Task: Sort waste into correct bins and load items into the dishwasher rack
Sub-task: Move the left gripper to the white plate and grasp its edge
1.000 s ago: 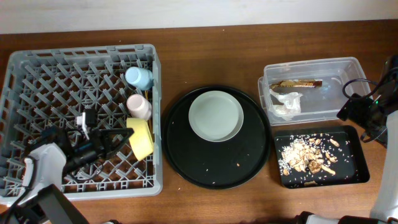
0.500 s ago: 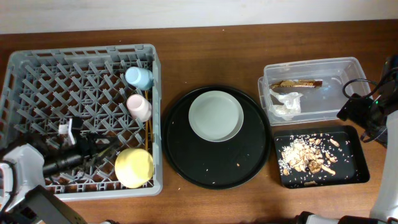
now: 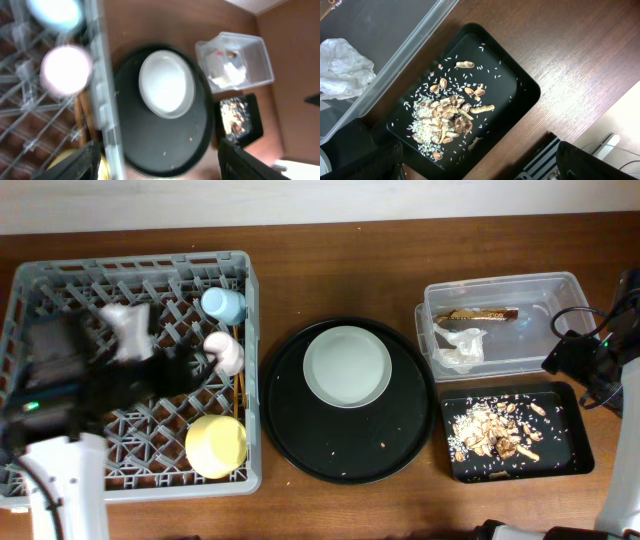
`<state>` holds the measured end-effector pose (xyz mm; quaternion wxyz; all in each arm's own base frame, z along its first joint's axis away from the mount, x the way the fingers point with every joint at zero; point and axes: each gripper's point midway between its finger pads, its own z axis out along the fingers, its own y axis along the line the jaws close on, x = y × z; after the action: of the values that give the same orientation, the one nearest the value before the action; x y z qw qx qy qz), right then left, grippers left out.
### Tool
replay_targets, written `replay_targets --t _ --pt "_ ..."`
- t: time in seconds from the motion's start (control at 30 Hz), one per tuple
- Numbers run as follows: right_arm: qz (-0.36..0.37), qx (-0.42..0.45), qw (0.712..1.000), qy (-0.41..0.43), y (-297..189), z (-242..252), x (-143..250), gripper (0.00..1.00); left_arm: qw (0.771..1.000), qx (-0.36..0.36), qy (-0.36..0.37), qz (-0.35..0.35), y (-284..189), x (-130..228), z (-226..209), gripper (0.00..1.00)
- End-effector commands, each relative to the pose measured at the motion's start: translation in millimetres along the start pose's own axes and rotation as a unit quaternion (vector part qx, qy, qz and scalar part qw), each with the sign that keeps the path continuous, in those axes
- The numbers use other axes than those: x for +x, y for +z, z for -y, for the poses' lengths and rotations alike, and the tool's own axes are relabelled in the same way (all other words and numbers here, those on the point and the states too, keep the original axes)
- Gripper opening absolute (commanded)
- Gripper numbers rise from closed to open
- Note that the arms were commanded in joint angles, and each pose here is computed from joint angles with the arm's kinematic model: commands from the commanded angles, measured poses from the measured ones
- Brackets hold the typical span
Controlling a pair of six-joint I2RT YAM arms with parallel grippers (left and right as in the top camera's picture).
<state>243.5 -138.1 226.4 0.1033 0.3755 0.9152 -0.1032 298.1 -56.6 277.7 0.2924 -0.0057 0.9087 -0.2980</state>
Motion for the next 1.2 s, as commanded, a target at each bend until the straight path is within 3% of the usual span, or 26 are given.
replay_targets --t 0.0,0.13,0.17,0.2,0.23,0.33,0.53,0.6,0.8,1.13,1.17 --pt "0.003 0.008 1.0 0.005 -1 3 -2 0.99 0.997 -0.072 0.02 0.016 31 -16 45 0.74" --pt "0.003 0.008 1.0 0.004 -1 3 -2 0.99 0.989 -0.128 0.08 -0.005 89 -6 63 0.74" --pt "0.003 0.008 1.0 0.004 -1 3 -2 0.99 0.984 -0.148 0.093 -0.018 108 -1 61 0.78" --pt "0.003 0.008 1.0 0.005 -1 3 -2 0.99 0.981 -0.163 0.101 -0.029 123 3 58 0.95" --pt "0.003 0.008 1.0 0.005 -1 3 -2 0.99 0.978 -0.173 0.106 -0.042 138 8 54 0.99" --pt "0.003 0.008 1.0 0.004 -1 3 -2 0.99 0.972 -0.193 0.106 -0.087 184 24 36 0.99" --pt "0.003 0.008 1.0 0.005 -1 3 -2 0.99 0.965 -0.205 0.1 -0.127 245 43 9 0.73" --pt "0.003 0.008 1.0 0.004 -1 3 -2 0.99 0.967 -0.192 0.097 -0.133 261 48 8 0.72" --pt "0.003 0.008 1.0 0.004 -1 3 -2 0.99 0.961 -0.202 0.097 -0.161 292 68 -9 0.55" --pt "0.003 0.008 1.0 0.005 -1 3 -2 0.99 0.948 -0.226 0.099 -0.199 327 101 -37 0.46" --pt "0.003 0.008 1.0 0.005 -1 3 -2 0.99 0.947 -0.228 0.098 -0.204 329 104 -41 0.4"
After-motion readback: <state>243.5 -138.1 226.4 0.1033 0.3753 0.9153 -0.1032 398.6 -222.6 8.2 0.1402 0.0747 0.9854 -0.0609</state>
